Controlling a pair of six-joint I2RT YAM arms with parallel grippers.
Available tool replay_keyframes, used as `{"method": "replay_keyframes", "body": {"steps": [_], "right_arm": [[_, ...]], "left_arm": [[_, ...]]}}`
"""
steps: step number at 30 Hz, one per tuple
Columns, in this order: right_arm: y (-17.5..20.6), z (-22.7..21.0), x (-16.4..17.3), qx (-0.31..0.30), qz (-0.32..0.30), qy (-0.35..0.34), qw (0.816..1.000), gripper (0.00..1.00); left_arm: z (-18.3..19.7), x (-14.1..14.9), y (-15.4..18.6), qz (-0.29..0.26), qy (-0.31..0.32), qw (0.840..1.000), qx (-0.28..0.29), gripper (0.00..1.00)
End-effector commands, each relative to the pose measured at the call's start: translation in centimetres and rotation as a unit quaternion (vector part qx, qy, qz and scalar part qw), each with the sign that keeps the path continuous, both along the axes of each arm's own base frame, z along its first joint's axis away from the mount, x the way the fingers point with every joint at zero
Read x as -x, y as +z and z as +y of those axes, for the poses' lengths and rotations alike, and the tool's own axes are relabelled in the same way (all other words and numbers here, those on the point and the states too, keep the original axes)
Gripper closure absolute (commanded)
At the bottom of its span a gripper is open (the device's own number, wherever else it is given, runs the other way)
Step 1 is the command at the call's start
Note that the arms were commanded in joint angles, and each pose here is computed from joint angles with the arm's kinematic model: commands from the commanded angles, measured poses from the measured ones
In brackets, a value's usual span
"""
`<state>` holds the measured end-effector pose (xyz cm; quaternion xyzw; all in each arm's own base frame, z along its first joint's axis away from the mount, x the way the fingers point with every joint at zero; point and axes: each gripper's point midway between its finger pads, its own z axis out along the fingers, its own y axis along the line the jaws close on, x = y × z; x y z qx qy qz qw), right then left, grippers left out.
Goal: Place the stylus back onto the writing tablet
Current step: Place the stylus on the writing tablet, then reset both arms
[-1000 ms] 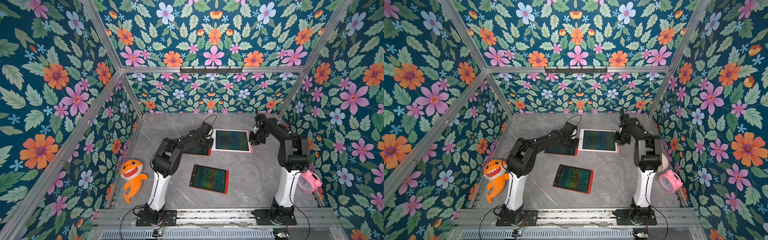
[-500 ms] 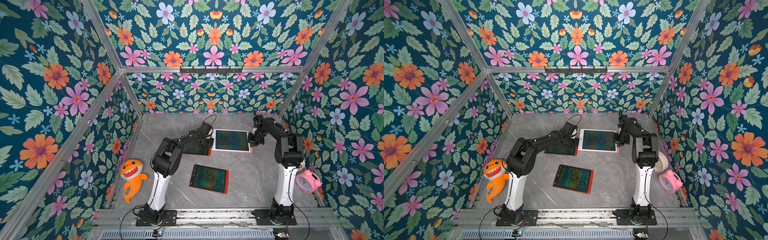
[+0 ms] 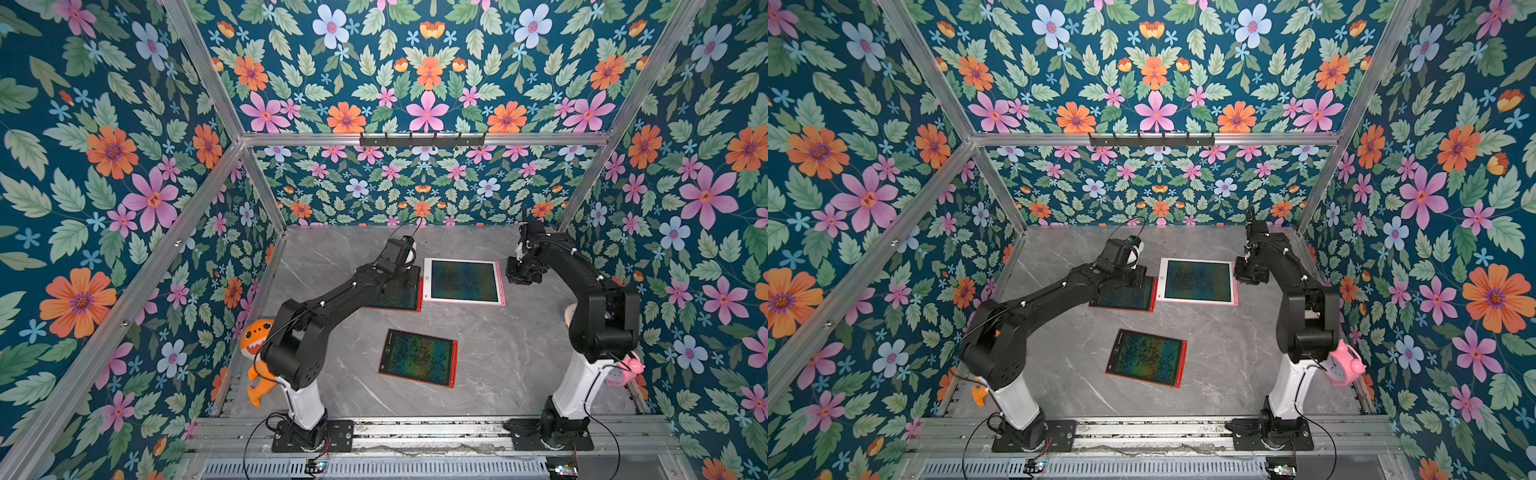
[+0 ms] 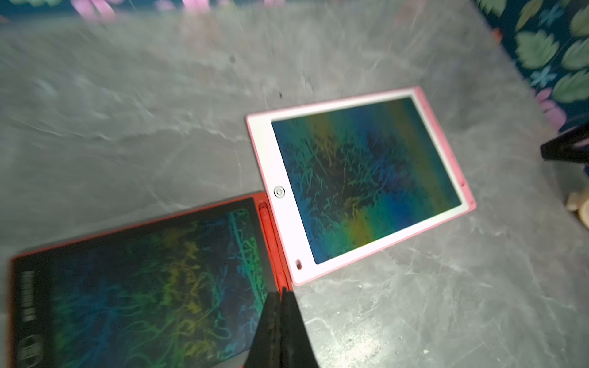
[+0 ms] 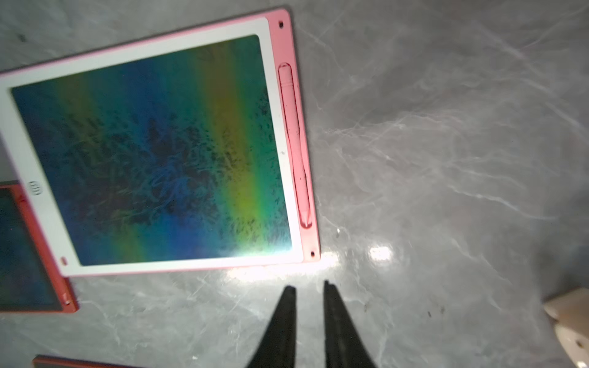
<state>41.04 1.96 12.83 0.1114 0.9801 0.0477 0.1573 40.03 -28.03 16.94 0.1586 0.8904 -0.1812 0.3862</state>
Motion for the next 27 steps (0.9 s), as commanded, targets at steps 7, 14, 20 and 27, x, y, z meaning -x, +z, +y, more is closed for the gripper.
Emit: {"method": "replay_keyframes", "body": {"steps": [7,14,20,27], "right_arm": [[8.4,-2.4,4.6,0.079,-0.296,0.009,0.952,0.42],[9.8,-4.0,8.9,0.129,-0.571,-0.009,0.811,0.01],[2.6,-4.0,6.9,0.099,-0.449,0.002,0.888,0.01],[-0.9,-5.9,4.6,0.090,-0.422,-0.050,0.901,0.01]], "left_arm": [[14.8,2.4,9.6,-0.286,0.279,0.917,0.004,0.23],[26.0,5.1,8.1,-0.330,0.420,0.845,-0.015,0.05],[32.1,6.2,3.4,-0.317,0.475,0.819,-0.050,0.04],[31.6,4.7,0.1,-0.300,0.432,0.848,-0.061,0.05]]}}
